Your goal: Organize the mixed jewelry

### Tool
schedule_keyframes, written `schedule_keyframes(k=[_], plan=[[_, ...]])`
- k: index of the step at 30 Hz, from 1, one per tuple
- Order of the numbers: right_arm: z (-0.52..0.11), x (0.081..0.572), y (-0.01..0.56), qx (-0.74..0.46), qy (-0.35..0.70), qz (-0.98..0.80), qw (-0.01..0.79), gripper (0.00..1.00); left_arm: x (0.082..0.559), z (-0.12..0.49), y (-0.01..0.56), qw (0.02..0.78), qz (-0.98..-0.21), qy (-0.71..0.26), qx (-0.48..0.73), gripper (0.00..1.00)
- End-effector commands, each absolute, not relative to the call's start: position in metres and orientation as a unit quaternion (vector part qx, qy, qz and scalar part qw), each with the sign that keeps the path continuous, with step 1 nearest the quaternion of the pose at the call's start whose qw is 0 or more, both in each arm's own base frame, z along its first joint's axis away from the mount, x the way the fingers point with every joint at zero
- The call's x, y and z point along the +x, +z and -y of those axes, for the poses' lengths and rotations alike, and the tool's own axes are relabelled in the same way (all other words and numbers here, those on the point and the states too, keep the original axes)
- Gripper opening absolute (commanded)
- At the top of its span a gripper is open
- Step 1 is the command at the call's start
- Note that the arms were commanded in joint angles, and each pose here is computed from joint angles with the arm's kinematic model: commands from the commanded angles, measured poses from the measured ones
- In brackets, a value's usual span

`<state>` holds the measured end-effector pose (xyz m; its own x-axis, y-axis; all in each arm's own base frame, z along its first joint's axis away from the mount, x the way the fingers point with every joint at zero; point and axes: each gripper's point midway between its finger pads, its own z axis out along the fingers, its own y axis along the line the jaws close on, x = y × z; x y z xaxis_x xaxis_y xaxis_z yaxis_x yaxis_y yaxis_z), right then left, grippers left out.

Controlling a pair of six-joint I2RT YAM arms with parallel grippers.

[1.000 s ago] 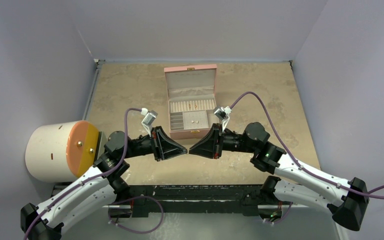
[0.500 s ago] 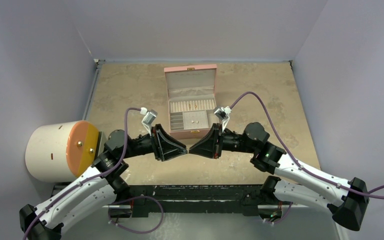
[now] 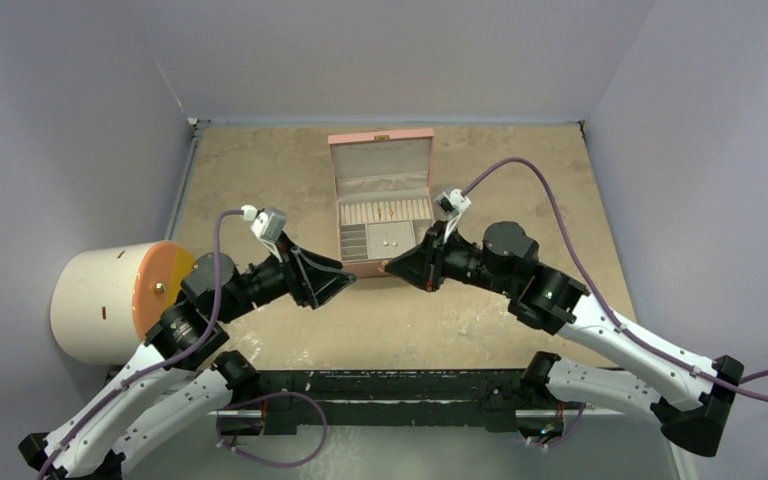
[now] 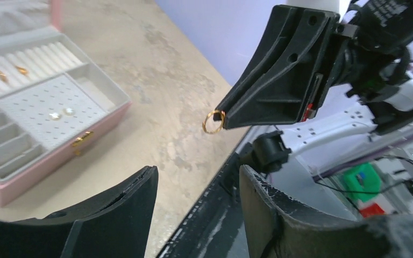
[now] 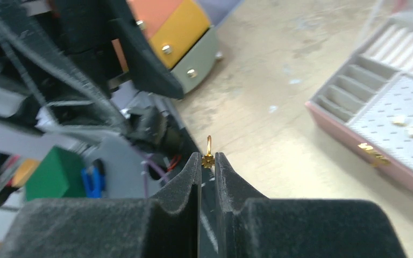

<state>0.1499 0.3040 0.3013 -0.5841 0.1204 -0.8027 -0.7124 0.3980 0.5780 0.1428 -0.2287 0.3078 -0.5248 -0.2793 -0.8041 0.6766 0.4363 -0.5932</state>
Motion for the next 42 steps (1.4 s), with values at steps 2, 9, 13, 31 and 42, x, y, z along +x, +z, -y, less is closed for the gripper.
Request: schedule_keyframes(k=[2, 9, 13, 31, 42], plan=[[-0.278, 0.205, 0.286, -0.195, 0.346, -0.784, 0.477, 0.00, 0.162, 0.199, 0.316, 0.526, -0.728, -0.422, 0.124, 0.57], [-0.267, 0.260, 0.274, -0.191, 0.222, -0.815, 0.500, 0.00, 0.176, 0.165, 0.322, 0.572, -0.736, -0.353, 0.077, 0.58], [-0.268, 0.288, 0.258, -0.191, 0.191, -0.830, 0.488, 0.00, 0.179, 0.155, 0.314, 0.581, -0.741, -0.331, 0.063, 0.59], [-0.262, 0.387, 0.188, -0.149, 0.136, -0.874, 0.442, 0.00, 0.185, 0.158, 0.291, 0.564, -0.762, -0.310, 0.067, 0.60], [-0.270, 0.414, 0.155, -0.141, 0.144, -0.885, 0.421, 0.00, 0.187, 0.154, 0.291, 0.568, -0.764, -0.299, 0.064, 0.61]])
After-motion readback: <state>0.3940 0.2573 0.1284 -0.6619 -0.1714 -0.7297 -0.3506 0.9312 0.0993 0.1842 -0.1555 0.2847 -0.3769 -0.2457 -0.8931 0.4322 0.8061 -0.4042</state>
